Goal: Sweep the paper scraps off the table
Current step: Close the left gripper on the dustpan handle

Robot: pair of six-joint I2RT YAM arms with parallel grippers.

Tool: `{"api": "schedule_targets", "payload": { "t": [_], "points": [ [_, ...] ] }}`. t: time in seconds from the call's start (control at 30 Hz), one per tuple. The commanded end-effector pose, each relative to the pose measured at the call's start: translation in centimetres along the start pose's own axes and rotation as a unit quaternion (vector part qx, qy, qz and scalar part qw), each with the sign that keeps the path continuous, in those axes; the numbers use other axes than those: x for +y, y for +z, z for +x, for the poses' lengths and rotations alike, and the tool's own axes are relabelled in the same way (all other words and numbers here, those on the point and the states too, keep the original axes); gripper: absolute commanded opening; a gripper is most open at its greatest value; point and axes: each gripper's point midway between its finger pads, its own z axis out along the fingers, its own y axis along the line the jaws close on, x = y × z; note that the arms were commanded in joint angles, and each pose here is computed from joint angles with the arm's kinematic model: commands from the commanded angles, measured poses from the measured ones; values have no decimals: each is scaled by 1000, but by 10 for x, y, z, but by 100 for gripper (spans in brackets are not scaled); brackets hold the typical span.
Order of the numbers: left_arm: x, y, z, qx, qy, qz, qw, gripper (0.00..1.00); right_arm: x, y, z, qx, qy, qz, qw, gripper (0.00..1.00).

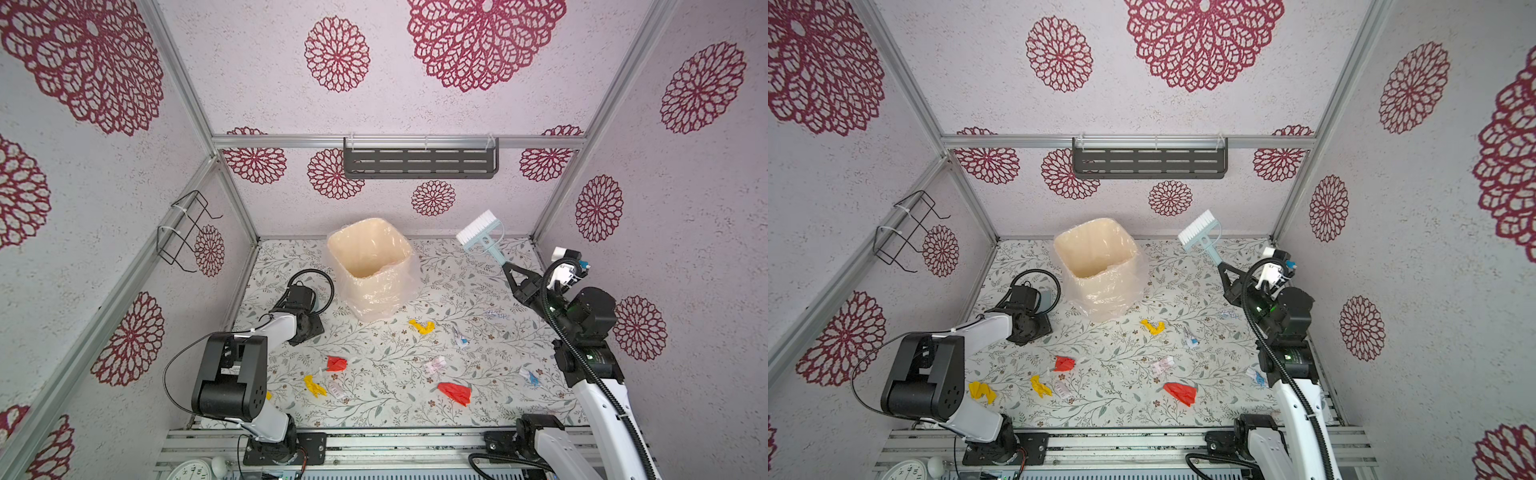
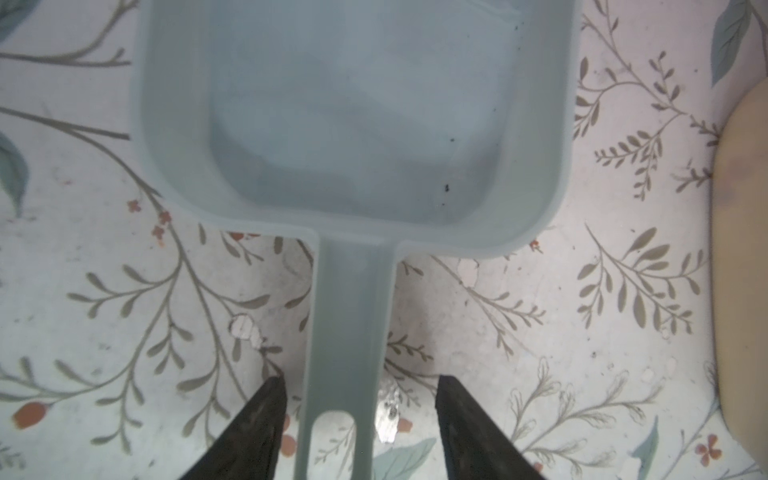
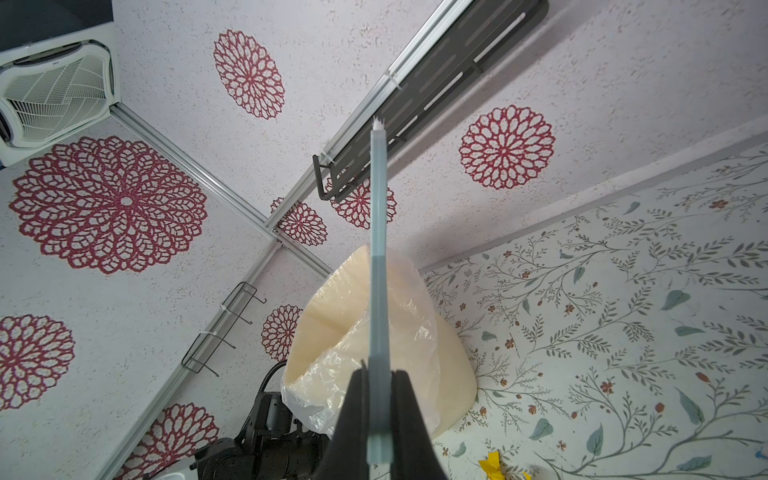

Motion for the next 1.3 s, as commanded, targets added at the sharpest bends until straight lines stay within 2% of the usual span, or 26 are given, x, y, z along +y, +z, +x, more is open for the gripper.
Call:
{"api": "schedule_targets", "payload": {
  "t": [0.0, 0.4, 1.27],
  "points": [
    [-9, 2, -10, -11, 0, 9, 1000, 58, 17, -7, -14, -25, -20, -20, 999, 0],
    [-11, 5, -14, -16, 0, 7, 1000, 49, 16, -7, -13, -24, -20, -17, 999, 0],
    [-11, 5, -15, -18, 2, 1, 1000, 16, 12, -6, -12, -23, -19, -14, 999, 0]
  ]
}}
